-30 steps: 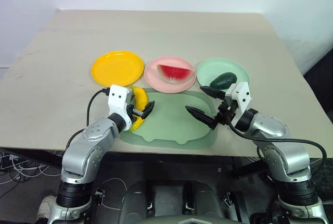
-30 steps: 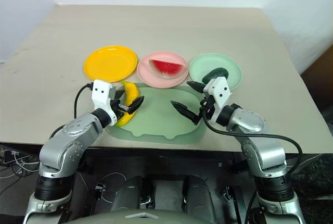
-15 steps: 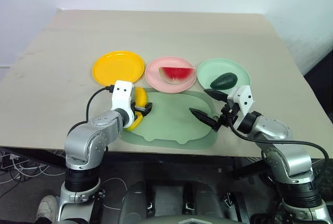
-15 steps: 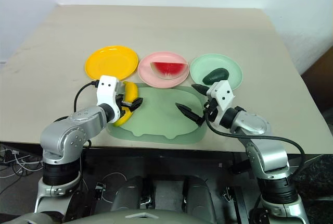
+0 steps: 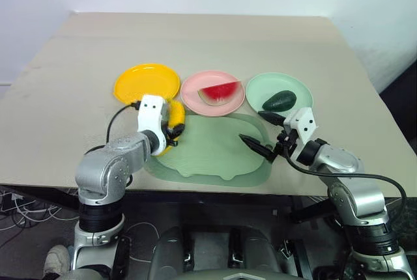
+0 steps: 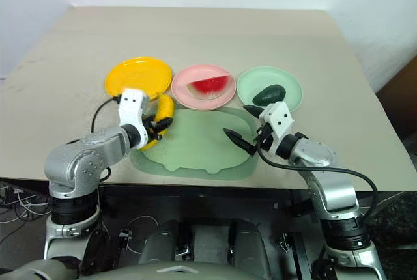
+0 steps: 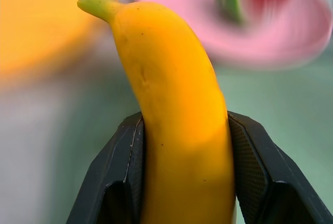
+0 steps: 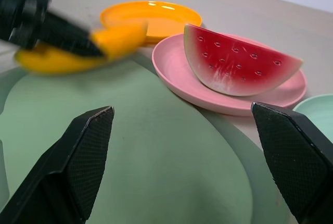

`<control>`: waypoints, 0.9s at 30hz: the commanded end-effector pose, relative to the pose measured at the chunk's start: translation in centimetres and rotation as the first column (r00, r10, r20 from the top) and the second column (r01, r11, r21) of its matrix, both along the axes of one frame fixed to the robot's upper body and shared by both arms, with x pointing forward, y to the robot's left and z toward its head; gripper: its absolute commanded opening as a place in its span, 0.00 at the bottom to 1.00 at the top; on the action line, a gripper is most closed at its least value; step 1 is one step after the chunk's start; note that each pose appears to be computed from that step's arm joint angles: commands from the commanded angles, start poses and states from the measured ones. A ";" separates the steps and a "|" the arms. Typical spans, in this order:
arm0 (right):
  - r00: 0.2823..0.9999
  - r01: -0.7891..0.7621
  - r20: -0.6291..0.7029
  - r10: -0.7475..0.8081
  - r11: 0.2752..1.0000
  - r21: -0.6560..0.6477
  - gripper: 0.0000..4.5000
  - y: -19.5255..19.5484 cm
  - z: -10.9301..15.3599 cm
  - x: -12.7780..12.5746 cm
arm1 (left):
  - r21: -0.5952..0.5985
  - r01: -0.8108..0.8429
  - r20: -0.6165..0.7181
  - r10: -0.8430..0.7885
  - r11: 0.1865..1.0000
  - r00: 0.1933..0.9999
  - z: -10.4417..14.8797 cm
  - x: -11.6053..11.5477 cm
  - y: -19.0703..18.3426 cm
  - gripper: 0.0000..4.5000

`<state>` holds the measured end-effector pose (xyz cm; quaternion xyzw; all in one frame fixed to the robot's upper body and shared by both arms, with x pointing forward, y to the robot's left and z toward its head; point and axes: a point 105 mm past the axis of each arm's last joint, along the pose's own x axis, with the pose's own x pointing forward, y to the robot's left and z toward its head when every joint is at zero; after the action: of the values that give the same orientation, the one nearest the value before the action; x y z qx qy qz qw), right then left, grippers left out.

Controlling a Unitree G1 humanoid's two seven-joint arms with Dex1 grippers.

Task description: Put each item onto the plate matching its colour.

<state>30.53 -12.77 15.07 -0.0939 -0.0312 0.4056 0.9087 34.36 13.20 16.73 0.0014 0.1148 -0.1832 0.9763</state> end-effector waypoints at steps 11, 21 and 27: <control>0.998 -0.030 0.058 0.027 0.998 0.048 1.00 1.8 0.9 0.7 | -0.066 -0.309 0.150 0.316 0.949 0.937 2.2 7.5 5.2 0.42; 0.998 0.001 0.058 -0.003 0.999 0.034 1.00 1.4 1.0 1.1 | -0.145 -0.361 0.069 0.373 0.921 0.925 2.0 11.9 6.0 0.42; 0.998 0.020 0.062 -0.023 0.999 0.036 1.00 1.2 1.1 1.0 | -0.147 -0.339 0.062 0.351 0.929 0.934 1.7 12.5 5.2 0.50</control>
<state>31.74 -11.40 14.91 -0.0835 -0.0415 0.3969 0.9131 46.44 18.64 16.17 -0.0854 0.0906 -0.0134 0.9921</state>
